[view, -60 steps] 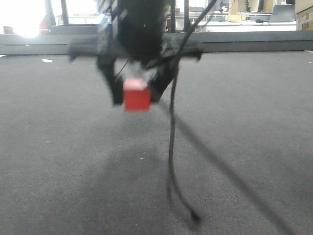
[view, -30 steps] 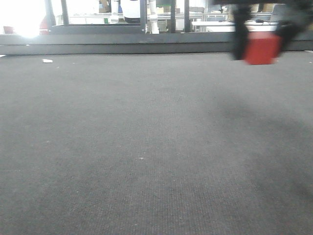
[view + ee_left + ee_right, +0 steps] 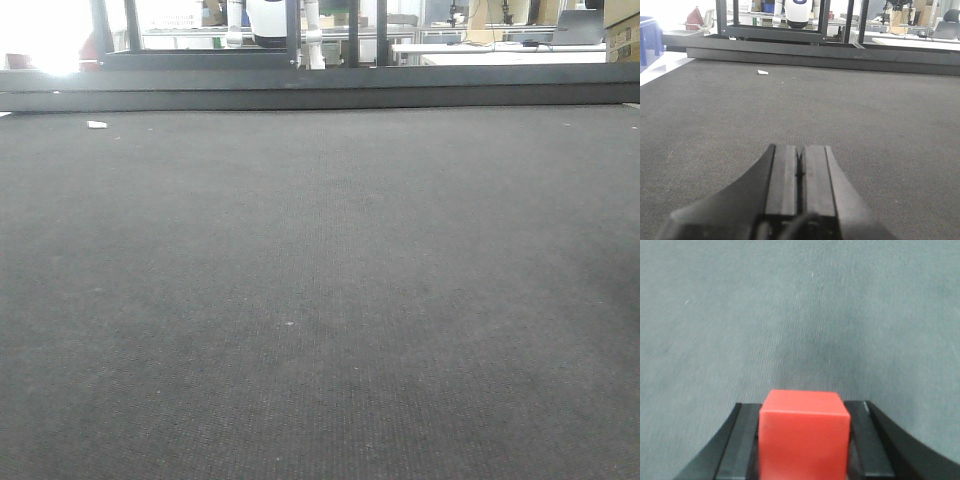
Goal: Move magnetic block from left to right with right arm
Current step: 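Hold the red cube in the right gripper while the base turns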
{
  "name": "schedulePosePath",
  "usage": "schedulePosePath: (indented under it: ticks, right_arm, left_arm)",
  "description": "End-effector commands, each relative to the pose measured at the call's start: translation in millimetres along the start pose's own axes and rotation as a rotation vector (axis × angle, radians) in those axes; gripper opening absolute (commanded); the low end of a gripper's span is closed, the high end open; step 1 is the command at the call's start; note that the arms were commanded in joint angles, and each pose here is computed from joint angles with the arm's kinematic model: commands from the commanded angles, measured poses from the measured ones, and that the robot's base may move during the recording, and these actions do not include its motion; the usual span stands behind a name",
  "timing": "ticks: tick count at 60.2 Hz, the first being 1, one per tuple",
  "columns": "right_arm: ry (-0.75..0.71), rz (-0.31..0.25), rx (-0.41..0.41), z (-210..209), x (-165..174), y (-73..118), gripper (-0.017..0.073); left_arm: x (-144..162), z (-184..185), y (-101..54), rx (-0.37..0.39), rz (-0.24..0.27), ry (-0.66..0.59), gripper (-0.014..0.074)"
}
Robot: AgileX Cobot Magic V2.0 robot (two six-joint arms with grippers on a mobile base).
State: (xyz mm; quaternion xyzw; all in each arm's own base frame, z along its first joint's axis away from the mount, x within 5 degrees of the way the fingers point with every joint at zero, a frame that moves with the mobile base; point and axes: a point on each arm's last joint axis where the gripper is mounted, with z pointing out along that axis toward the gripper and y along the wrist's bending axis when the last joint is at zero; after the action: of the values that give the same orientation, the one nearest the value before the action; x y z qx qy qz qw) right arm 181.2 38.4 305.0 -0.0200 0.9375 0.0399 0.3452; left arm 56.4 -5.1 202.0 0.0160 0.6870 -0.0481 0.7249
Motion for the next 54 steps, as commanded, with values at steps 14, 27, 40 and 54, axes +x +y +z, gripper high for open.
schedulePosePath:
  ticks: [14, 27, 40, 54]
  right_arm:
    - [-0.382, -0.043, -0.054, -67, 39, -11.8, 0.0130]
    - [-0.597, -0.068, -0.069, -114, 66, -19.7, 0.0130]
    - [-0.777, -0.054, -0.090, -146, 93, -26.3, 0.0130]
    - [-0.858, -0.049, -0.100, -157, 103, -28.7, 0.0130]
  left_arm:
    - [-6, -1, -0.2, 0.003, -0.004, -0.094, -0.0116]
    - [-6, -1, -0.2, 0.003, -0.004, -0.094, -0.0116]
    - [-6, -1, -0.2, 0.003, -0.004, -0.094, -0.0116]
    - [-6, -1, -0.2, 0.003, -0.004, -0.094, -0.0116]
